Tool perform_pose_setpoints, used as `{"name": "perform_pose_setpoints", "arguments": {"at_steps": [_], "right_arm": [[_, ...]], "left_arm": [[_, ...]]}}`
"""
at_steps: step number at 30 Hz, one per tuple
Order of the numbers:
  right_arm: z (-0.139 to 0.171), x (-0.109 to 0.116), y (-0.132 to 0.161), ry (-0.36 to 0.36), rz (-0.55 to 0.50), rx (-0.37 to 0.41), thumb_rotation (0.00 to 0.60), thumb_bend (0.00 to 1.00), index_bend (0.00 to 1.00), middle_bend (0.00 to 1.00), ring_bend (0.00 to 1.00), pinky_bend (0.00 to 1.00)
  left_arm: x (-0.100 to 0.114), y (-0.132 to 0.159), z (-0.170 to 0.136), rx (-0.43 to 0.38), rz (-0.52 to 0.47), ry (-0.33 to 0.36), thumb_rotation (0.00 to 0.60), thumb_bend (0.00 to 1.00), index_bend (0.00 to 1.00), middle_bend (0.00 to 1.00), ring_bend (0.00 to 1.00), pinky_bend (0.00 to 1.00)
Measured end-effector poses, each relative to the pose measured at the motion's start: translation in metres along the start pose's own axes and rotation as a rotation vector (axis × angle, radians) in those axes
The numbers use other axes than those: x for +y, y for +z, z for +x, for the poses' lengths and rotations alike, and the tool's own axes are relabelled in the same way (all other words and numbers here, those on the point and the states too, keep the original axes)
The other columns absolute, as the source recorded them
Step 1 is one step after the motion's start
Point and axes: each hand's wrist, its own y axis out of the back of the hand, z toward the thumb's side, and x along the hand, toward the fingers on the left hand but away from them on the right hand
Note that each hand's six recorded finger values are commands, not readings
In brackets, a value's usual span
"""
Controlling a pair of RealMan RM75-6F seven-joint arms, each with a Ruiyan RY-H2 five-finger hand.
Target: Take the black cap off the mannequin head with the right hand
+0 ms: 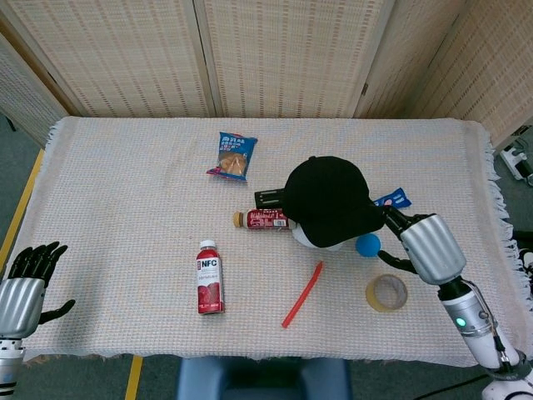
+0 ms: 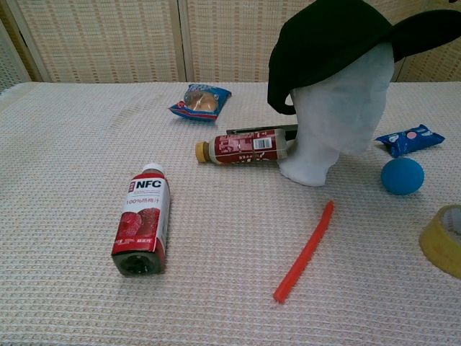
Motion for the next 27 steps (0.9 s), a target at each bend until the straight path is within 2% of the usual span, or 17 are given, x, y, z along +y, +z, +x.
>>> {"name": "perform_pose_setpoints", "arguments": {"at_steps": [6,13,18,27], "right_arm": [[-0.022,-0.009,0.028,-0.01,0.013,0.073,0.6,0.07,0.24,0.35,0.78,0.87],[-0.044,-0.02,0.043,-0.023,0.026,0.103,0.6,0.12,0.32,0.38,0.81,0.91],[-0.056,-0.03,0.048,-0.038,0.01,0.099,0.6,0.17,0.45,0.46,0.84,0.95],[-0.067,-0.034,0.044,-0.111,-0.008,0.079,0.6,0.32,0.77,0.74,0.92,1.0]], "left_arm": [[0.0,-0.004,-0.002,0.014,-0.013,-0.004,0.6,0.06,0.16,0.14,0.13,0.13],[0.002,-0.006,-0.002,0.017,-0.027,-0.002,0.6,0.06,0.16,0.14,0.13,0.13],[0.002,-0.007,-0.002,0.017,-0.035,-0.001,0.6,0.06,0.16,0.13,0.13,0.13],[0.002,-0.008,-0.002,0.021,-0.047,-0.004,0.6,0.06,0.16,0.13,0.13,0.13]]}}
